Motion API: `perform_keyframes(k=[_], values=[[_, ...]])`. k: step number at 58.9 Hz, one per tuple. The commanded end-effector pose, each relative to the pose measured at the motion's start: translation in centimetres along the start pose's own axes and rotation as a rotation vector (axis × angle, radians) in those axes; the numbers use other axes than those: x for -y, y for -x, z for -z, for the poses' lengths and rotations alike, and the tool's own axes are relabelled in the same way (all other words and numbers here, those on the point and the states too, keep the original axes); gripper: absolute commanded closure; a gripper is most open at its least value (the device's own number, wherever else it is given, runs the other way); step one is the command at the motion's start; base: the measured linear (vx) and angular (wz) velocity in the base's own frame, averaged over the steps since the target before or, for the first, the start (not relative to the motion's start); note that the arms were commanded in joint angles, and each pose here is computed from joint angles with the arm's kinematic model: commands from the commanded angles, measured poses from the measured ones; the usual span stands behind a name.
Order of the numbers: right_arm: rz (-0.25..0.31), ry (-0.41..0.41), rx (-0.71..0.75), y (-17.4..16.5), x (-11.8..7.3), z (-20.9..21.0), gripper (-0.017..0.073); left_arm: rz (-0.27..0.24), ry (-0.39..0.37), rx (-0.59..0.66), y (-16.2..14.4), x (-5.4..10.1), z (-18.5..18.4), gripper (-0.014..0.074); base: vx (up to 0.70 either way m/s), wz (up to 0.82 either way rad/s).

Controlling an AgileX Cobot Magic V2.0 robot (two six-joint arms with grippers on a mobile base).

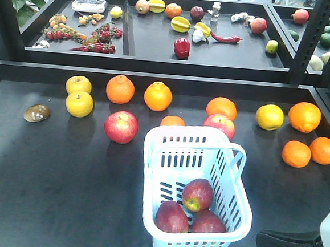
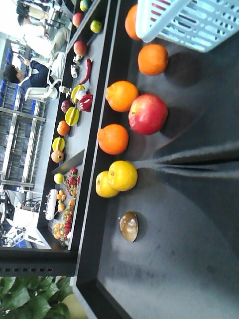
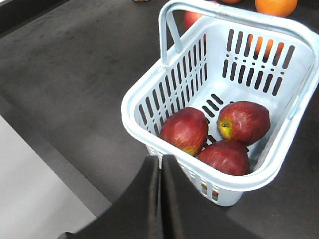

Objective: Pick three apples into basket with both arms

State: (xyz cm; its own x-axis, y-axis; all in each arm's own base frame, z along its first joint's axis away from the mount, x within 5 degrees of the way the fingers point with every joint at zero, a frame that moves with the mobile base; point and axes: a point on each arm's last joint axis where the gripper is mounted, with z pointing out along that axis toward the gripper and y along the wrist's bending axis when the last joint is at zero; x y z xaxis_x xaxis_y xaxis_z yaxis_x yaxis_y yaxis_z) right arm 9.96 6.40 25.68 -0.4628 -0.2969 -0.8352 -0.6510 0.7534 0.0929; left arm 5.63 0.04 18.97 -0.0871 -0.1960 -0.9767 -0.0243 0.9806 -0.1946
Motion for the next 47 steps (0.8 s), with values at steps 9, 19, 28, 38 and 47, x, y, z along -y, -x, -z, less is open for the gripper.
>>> perform_keyframes(k=[9, 19, 28, 38, 47], values=[[-0.012, -0.022, 0.056, 1.03, 0.17, 0.34, 0.0564, 0.001, -0.021, 0.118, 1.59, 0.3, 0.34, 0.0599, 0.0, 0.0], [-0.012, -0.022, 0.056, 1.03, 0.17, 0.34, 0.0564, 0.001, -0.021, 0.118, 1.59, 0.3, 0.34, 0.0599, 0.0, 0.0], [-0.012, -0.022, 0.056, 1.03, 0.17, 0.34, 0.0564, 0.001, -0.021, 0.119, 1.59, 0.3, 0.34, 0.0599, 0.0, 0.0], [-0.012, -0.022, 0.056, 1.03, 0.17, 0.34, 0.0564, 0.001, -0.021, 0.119, 1.59, 0.3, 0.34, 0.0599, 0.0, 0.0], [-0.012, -0.022, 0.056, 1.03, 0.17, 0.34, 0.0564, 0.001, -0.021, 0.119, 1.62, 0.31, 0.34, 0.0599, 0.0, 0.0]])
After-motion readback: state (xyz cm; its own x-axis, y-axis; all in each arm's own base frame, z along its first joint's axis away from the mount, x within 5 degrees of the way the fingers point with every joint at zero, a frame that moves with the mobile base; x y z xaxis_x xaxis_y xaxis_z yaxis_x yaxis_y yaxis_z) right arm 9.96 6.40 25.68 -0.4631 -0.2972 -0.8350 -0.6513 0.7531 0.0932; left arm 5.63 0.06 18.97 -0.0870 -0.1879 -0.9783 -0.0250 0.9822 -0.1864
